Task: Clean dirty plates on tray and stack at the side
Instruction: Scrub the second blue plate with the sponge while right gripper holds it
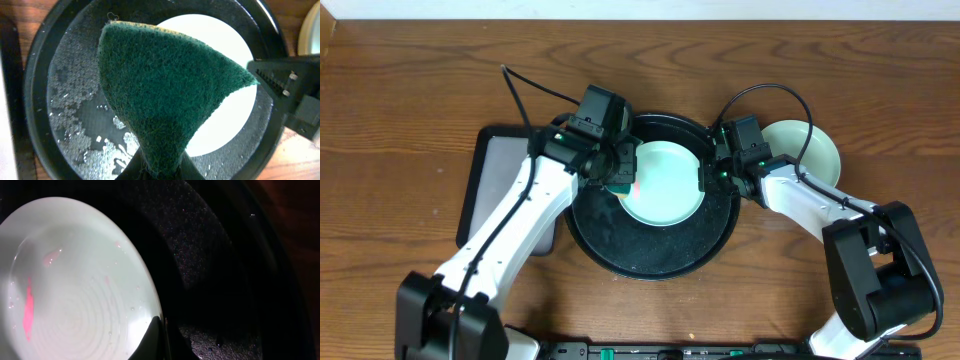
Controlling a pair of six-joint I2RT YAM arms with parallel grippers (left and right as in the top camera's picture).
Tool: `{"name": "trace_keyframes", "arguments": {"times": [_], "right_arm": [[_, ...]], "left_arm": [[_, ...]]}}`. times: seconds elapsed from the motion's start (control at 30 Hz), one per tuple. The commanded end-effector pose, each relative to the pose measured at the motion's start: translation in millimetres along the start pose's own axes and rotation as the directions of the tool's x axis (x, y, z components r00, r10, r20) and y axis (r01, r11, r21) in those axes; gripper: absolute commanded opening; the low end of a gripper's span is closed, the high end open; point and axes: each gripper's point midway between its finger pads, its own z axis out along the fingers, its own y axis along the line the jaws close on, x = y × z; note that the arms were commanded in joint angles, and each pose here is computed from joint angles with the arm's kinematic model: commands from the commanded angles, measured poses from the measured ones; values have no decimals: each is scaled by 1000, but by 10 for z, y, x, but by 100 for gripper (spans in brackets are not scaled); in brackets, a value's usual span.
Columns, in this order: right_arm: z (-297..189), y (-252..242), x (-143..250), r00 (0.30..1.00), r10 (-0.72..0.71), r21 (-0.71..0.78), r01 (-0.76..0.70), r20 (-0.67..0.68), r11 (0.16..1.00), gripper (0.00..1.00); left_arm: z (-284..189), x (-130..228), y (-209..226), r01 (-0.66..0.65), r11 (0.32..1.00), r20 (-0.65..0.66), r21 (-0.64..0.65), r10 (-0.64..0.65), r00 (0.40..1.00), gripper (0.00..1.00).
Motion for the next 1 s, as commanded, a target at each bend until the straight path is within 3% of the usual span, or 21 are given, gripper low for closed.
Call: {"name": "trace_keyframes", "arguments": {"times": [0.0,0.67,0.97], "right_arm": [[-73,7,-109,999,4,20,-5,39,1000,1],[-73,7,-106,999,5,20,-5,38,1000,1],[-73,7,-106,999,5,20,-5,38,1000,1]], "left_arm": [[177,27,49,44,999,-28,-25,-44,999,7],[838,63,20,40,998,-95,-44,-44,995,7],[1013,87,165,35,993,-104,-114,-47,993,7]]}}
